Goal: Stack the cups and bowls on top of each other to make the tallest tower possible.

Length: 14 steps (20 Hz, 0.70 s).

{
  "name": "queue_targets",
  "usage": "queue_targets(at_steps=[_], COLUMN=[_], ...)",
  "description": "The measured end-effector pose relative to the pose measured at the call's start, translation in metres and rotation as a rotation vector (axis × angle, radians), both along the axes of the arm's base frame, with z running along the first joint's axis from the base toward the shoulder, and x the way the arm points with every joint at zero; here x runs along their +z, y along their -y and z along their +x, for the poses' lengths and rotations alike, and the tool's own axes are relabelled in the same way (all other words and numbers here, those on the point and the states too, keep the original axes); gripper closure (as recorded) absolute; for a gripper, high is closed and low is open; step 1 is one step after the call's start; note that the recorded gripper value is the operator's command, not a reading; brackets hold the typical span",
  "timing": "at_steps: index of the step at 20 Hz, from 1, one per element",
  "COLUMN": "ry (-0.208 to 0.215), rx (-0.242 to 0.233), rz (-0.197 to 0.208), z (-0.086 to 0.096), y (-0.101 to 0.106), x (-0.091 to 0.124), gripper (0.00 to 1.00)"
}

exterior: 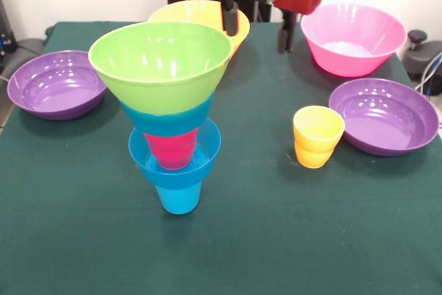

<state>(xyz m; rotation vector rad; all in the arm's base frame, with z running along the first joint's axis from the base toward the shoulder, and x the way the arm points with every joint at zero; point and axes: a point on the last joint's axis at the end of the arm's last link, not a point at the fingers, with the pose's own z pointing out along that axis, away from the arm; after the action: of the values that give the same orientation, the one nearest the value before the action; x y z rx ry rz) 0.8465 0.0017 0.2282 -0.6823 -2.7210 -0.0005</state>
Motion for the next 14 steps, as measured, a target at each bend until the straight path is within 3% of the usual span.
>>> queue_targets(at_steps=[7,14], ry=[0.013,-0.046], rx=[0.000,0.011], rz=[0.049,0.114], z=[0.005,0.000], y=[-0.008,-0.019], x=[0.002,0.005], gripper=[0.00,0.00])
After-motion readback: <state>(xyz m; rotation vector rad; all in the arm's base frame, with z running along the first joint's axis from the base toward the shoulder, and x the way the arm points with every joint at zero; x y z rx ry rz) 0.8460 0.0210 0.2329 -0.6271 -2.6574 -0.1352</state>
